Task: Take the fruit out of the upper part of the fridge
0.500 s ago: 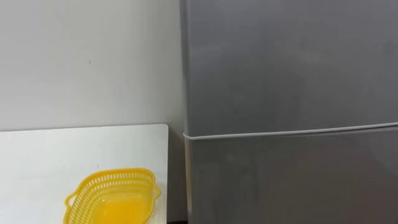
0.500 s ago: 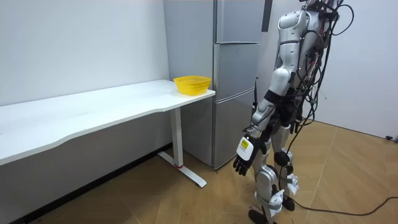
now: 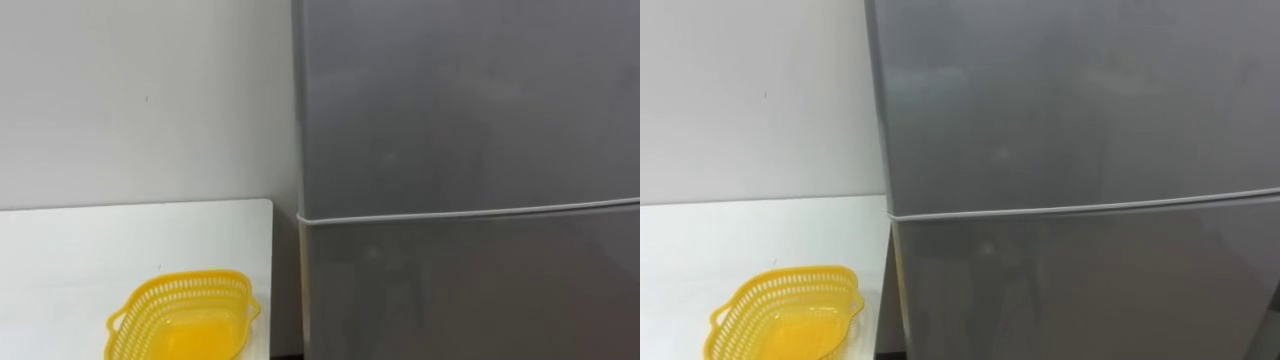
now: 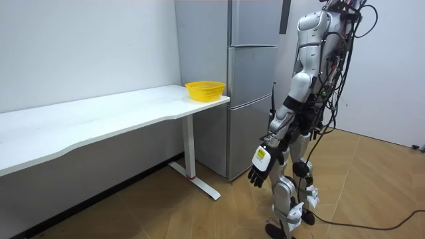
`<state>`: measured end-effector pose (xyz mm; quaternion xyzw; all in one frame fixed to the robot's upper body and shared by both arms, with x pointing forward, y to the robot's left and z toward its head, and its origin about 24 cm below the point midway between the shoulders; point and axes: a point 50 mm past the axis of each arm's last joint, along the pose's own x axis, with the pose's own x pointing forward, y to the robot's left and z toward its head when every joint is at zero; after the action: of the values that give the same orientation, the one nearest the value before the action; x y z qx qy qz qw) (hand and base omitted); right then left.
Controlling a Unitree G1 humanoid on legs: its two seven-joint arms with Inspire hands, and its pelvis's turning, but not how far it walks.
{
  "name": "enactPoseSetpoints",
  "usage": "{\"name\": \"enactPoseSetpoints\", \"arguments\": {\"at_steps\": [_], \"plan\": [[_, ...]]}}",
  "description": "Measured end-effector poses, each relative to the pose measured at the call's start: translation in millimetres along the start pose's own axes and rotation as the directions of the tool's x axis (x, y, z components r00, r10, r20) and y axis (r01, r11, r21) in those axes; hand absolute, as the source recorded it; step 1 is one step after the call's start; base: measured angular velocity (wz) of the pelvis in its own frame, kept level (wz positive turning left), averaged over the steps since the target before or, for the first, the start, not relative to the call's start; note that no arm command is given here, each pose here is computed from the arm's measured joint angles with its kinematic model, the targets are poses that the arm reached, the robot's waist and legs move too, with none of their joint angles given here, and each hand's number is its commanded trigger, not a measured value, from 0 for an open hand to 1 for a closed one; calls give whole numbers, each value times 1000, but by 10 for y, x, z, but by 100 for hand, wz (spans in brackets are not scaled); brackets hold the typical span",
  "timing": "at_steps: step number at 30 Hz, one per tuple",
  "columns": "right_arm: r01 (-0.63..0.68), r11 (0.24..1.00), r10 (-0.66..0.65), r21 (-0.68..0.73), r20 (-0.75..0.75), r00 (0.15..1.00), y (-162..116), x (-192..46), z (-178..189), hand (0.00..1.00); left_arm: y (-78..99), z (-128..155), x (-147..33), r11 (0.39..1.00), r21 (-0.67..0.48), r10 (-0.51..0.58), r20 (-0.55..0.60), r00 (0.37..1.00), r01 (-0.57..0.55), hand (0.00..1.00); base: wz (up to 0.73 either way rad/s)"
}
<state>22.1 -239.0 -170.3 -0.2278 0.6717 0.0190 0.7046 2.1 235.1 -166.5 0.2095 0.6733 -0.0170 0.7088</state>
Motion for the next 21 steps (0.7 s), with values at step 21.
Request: {"name": "enactPoseSetpoints", "arguments": {"at_steps": [21], "plan": [[8, 999, -7, 47, -22, 1000, 5, 1, -25, 0, -85, -136, 0, 943, -331, -4, -84, 996, -24, 0, 2]]}}
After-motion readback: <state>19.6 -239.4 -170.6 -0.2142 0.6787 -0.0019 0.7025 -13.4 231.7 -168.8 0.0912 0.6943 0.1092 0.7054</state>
